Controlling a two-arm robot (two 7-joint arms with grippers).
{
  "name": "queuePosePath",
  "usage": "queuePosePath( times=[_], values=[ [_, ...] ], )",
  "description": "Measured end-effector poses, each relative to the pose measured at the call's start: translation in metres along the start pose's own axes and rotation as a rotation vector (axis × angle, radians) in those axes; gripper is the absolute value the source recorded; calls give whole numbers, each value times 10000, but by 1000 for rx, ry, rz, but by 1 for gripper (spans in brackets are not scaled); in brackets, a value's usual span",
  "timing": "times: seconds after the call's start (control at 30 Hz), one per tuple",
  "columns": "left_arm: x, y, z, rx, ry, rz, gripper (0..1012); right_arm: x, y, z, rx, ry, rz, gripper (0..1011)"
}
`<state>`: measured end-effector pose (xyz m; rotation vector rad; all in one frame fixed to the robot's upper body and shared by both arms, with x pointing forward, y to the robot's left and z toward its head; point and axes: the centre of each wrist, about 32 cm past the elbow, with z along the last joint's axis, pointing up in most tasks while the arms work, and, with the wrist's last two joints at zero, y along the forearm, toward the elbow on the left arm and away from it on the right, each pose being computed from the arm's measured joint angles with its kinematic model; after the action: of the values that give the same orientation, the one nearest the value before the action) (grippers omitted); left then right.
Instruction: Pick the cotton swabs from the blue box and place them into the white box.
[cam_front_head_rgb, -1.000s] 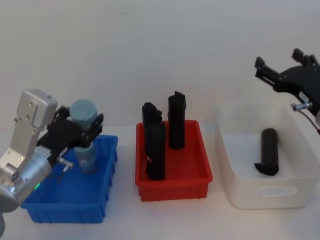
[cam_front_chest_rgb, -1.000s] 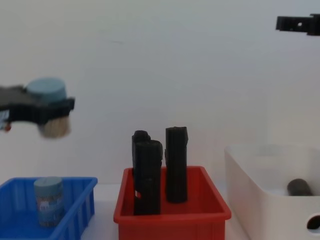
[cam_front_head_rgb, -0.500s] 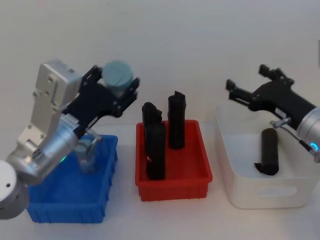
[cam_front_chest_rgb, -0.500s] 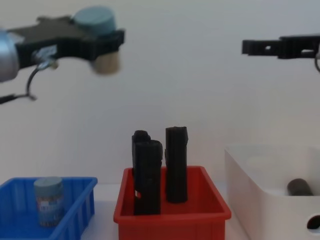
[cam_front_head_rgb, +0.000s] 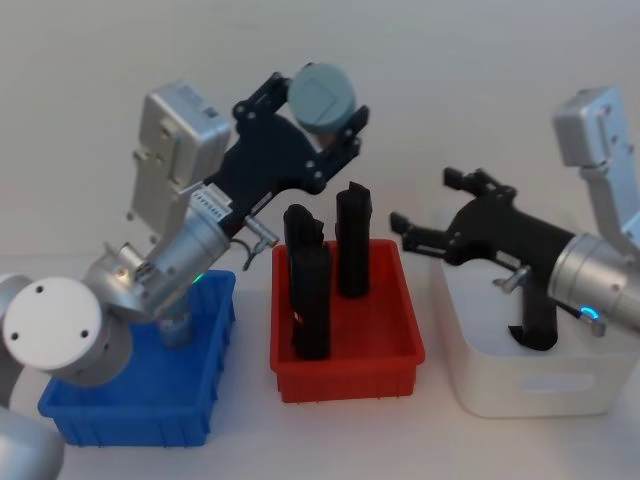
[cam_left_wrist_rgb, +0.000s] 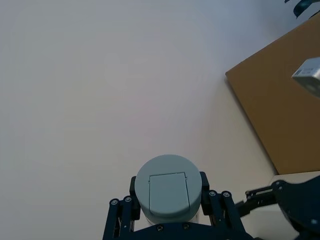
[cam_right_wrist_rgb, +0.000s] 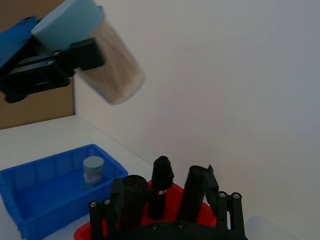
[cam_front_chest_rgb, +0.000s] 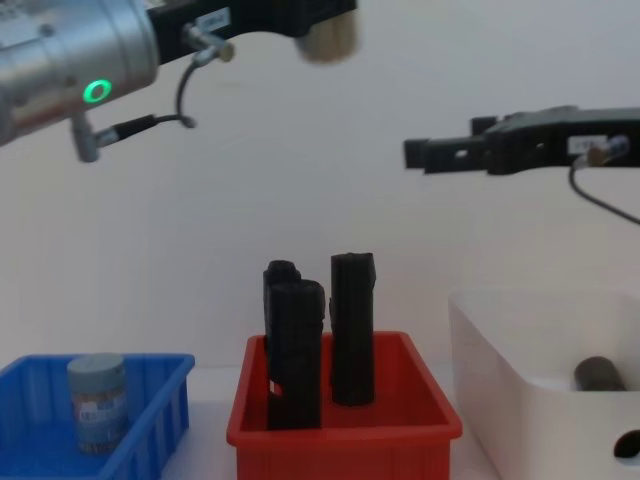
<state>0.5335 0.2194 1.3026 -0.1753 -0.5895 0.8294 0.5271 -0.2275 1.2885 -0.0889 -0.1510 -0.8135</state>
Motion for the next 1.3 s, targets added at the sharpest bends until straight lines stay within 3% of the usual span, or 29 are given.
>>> queuePosePath(
  times=[0.13, 0.33, 0.63, 1.0, 1.3],
  values=[
    [-39, -120, 3, -24, 0, -28, 668, -3, 73, -13, -16, -23, 64, 1002],
    [-95, -226, 6, -30, 6, -54, 668, -17, 215, -41, -45, -67, 170, 1002],
    [-153, -279, 27, 6, 9, -63, 666, -66, 483, -65, -89, -158, 316, 1002],
    [-188, -187, 94, 121, 10, -7, 668, -183, 766, -111, -141, -292, 394, 1001],
    [-136, -13, 125, 222, 7, 63, 666, -254, 856, -152, -138, -346, 388, 1002]
  ],
)
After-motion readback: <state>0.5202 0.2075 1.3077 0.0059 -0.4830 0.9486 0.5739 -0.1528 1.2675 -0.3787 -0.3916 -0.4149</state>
